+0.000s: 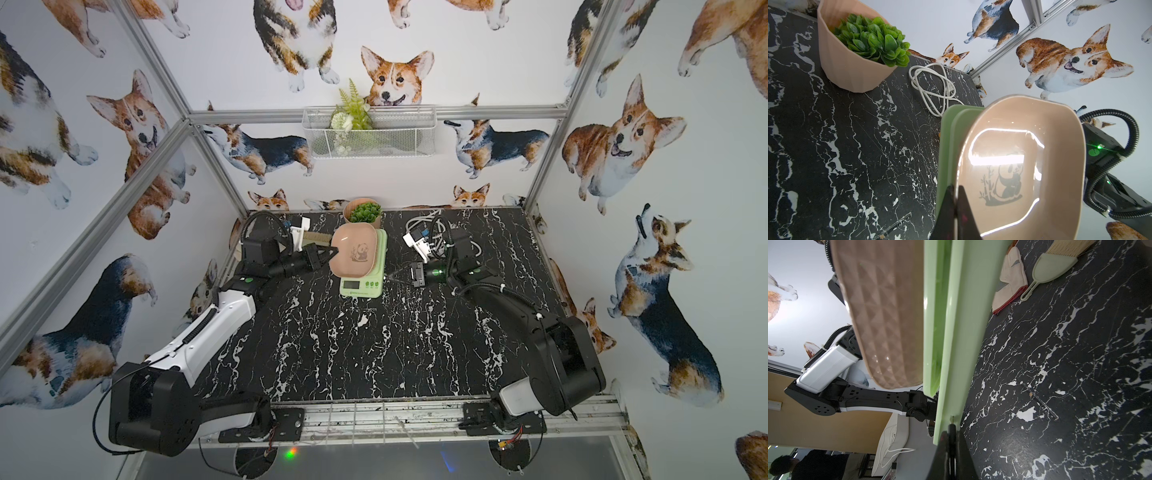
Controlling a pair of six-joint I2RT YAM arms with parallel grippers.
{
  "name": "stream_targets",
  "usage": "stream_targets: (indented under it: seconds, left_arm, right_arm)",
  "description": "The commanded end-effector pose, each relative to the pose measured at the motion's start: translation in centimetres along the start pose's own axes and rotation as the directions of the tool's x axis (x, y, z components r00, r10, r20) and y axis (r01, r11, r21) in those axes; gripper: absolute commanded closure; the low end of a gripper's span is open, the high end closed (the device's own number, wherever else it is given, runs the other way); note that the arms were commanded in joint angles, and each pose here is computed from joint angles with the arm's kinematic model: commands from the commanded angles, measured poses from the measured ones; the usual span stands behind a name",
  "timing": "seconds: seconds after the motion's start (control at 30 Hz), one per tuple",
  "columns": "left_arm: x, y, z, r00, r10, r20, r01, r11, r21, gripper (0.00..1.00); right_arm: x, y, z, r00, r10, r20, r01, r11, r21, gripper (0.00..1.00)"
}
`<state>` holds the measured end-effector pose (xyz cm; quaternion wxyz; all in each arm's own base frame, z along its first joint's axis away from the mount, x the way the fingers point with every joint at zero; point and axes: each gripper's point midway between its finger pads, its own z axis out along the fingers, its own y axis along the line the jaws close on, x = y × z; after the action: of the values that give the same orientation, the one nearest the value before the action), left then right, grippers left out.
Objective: Charge the electronic scale
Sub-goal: Insert the charging cable into the electronic scale.
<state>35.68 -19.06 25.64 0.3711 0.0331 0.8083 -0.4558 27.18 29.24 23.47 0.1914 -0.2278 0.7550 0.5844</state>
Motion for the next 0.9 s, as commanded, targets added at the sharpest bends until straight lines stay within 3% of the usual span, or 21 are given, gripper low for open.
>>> stream_targets:
  seconds: [0.0, 0.87]
  left_arm:
    - [-0.4, -1.6, -0.1, 0.999, 0.047, 0.001, -0.047, 0.998, 0.033, 1.0]
    - [0.6, -1.7, 1.0, 0.999, 0.038, -0.025, -0.038, 0.999, 0.006, 1.0]
  right_arm:
    - [0.2, -0.6, 0.2, 1.0, 0.008, -0.014, -0.008, 0.999, 0.032, 1.0]
    - [0.2, -1.1, 0.9, 1.0, 0.004, -0.029, -0.002, 0.998, 0.056, 1.0]
